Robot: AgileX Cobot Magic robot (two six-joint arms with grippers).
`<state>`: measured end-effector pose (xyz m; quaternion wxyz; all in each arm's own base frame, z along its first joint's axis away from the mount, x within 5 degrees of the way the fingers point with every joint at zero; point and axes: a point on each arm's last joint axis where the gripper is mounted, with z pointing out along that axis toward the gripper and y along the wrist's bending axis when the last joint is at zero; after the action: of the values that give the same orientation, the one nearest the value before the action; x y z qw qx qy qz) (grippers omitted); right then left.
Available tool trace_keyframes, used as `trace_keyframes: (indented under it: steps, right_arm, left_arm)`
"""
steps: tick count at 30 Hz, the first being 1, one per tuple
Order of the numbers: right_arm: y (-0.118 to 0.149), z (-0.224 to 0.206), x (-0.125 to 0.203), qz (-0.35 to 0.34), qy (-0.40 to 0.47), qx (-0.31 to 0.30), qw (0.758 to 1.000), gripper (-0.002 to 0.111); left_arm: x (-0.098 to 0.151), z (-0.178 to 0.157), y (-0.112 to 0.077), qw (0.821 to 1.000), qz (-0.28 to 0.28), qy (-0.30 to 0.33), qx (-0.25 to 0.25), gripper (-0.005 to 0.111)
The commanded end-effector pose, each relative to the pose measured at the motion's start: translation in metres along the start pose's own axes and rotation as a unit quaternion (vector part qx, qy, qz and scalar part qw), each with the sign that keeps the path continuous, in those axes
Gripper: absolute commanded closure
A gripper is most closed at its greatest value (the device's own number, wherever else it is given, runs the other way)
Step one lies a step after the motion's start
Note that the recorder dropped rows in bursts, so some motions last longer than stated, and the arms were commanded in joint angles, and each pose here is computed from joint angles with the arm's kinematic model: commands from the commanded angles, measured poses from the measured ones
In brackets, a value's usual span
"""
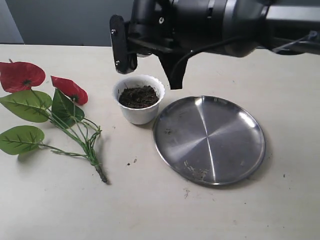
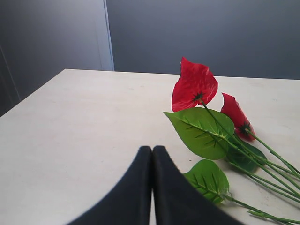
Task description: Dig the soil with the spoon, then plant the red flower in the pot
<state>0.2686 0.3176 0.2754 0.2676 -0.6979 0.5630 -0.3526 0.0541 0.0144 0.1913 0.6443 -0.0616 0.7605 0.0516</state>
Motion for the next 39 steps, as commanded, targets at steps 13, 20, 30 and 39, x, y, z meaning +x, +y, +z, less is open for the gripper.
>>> trace_keyframes:
  steps: [13,20,30,39]
  right_arm:
    - [0.034,0.055,-0.030,-0.269,0.046,0.010,0.962,0.109]
    - [0.051,0.062,-0.048,-0.318,0.045,0.019,0.947,0.109]
    - [0.082,0.071,-0.076,-0.375,0.025,0.024,0.926,0.109]
    - [0.054,0.059,-0.055,-0.376,0.120,0.069,0.916,0.109]
  left_arm:
    - [0.000,0.000,0.000,1.000,0.000,-0.003,0.002,0.106]
    - [0.000,0.000,0.000,1.000,0.000,-0.003,0.002,0.106]
    - [0.000,0.000,0.000,1.000,0.000,-0.003,0.002,0.106]
    - [0.000,0.000,0.000,1.000,0.000,-0.003,0.002,0.106]
